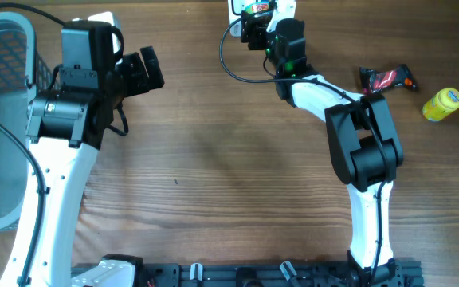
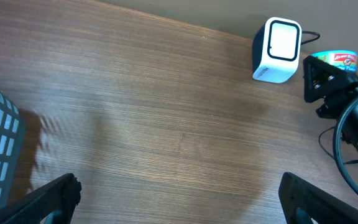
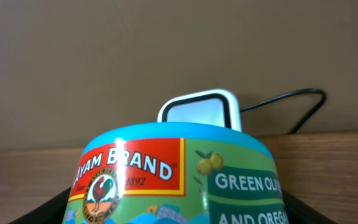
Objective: Scan the item barcode
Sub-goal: 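Hold the tuna tin's label in front of the white scanner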
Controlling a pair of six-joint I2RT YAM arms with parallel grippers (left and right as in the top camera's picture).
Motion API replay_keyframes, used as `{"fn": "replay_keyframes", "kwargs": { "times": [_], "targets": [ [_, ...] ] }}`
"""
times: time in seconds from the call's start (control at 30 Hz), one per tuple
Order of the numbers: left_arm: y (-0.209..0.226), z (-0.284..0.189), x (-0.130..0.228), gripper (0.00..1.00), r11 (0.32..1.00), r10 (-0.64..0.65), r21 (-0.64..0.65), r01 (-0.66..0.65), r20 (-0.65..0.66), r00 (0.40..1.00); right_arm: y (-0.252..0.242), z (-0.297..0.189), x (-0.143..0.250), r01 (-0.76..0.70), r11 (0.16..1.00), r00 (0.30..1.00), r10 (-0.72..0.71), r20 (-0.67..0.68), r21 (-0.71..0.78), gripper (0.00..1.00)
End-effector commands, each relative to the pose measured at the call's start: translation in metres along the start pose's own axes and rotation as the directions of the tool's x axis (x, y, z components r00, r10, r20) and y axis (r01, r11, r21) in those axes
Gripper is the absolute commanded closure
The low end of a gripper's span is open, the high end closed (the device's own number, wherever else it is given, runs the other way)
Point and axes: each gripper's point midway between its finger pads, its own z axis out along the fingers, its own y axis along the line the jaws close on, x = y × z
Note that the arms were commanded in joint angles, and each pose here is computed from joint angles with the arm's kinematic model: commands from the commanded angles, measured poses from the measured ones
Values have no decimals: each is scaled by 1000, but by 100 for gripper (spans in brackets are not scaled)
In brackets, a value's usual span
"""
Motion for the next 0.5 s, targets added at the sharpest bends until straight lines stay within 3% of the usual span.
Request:
{"fn": "replay_keyframes", "kwargs": {
  "times": [0.0,0.47],
  "targets": [
    [5,2,-2,0,1000,8,-20,-8,4,1000,-13,2,-12,12,998,997,-17,69,66,31],
    [5,3,-1,0,1000,8,-20,-8,2,1000,-8,25,-26,18,999,994,-24,109,52,31]
  ]
}}
